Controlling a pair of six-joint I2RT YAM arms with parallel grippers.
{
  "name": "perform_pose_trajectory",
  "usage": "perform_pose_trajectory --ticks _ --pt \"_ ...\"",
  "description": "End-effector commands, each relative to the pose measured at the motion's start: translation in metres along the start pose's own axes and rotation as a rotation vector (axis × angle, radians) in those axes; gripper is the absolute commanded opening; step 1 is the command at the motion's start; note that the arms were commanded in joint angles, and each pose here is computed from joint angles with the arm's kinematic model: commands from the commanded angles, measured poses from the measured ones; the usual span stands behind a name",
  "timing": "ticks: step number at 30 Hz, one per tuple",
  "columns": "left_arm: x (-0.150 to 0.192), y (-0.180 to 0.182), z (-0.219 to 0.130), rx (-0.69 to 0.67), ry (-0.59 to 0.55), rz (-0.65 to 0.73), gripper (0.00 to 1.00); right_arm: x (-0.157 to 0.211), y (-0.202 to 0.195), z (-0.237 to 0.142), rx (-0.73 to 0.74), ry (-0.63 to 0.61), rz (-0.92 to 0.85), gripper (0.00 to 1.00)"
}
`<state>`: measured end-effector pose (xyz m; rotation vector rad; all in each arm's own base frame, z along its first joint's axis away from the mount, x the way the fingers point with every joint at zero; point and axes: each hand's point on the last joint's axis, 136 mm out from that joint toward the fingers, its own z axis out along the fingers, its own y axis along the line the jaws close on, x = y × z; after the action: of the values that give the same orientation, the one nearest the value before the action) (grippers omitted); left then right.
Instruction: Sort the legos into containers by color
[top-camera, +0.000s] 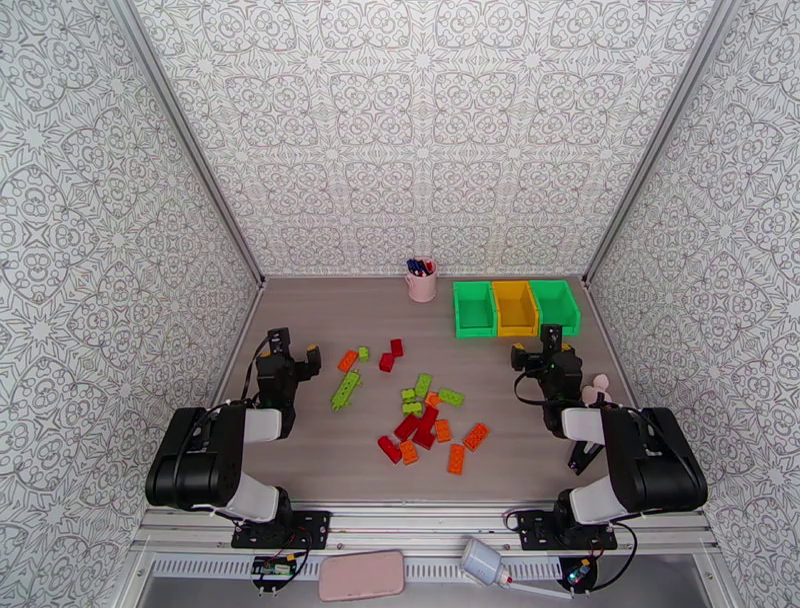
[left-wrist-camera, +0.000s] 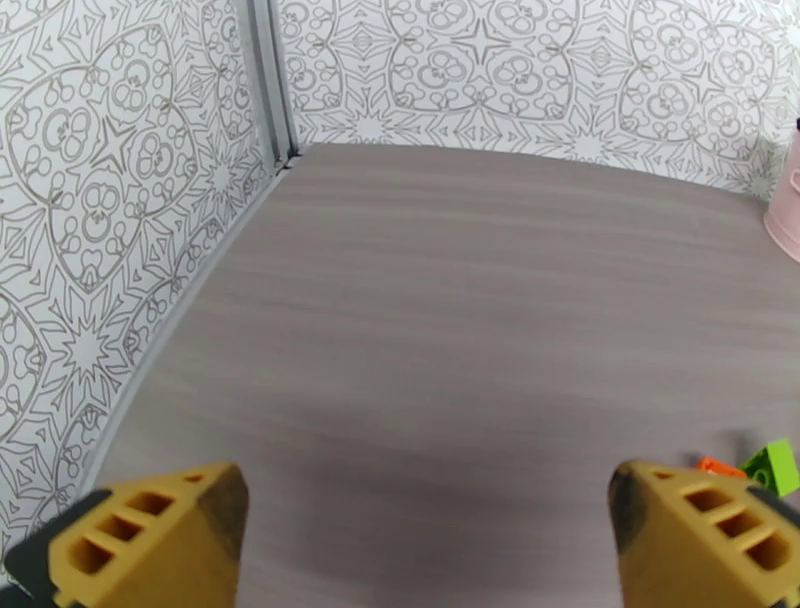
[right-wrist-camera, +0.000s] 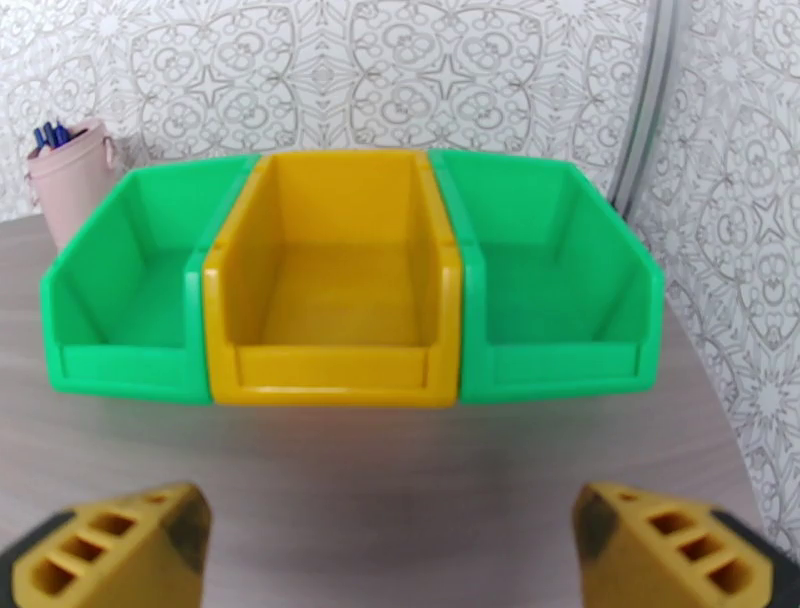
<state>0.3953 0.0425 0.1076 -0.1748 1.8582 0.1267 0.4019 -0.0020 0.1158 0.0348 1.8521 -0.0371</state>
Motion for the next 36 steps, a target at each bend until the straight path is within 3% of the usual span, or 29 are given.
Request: perform_pose_trajectory --ticks 1,25,31,36 --pt "-0.002 -0.001 0.003 -0.001 0.003 0.020 1.00 0.001 0.001 0.002 -0.003 0.011 0.005 1.00" --pt "-0.002 -0.001 0.002 -0.002 -0.002 0.022 1.00 0.000 0.000 0.000 -0.001 0.003 0.004 1.00" --pt "-0.027 -0.016 -0.014 0.025 -0.019 0.088 1.00 -0.011 -0.001 -0.006 0.004 -0.005 0.008 1.00" --pt "-0.049 -0.049 -0.032 0.111 -0.037 0.177 1.00 -0.025 -0.005 -0.012 0.025 0.015 0.017 1.00"
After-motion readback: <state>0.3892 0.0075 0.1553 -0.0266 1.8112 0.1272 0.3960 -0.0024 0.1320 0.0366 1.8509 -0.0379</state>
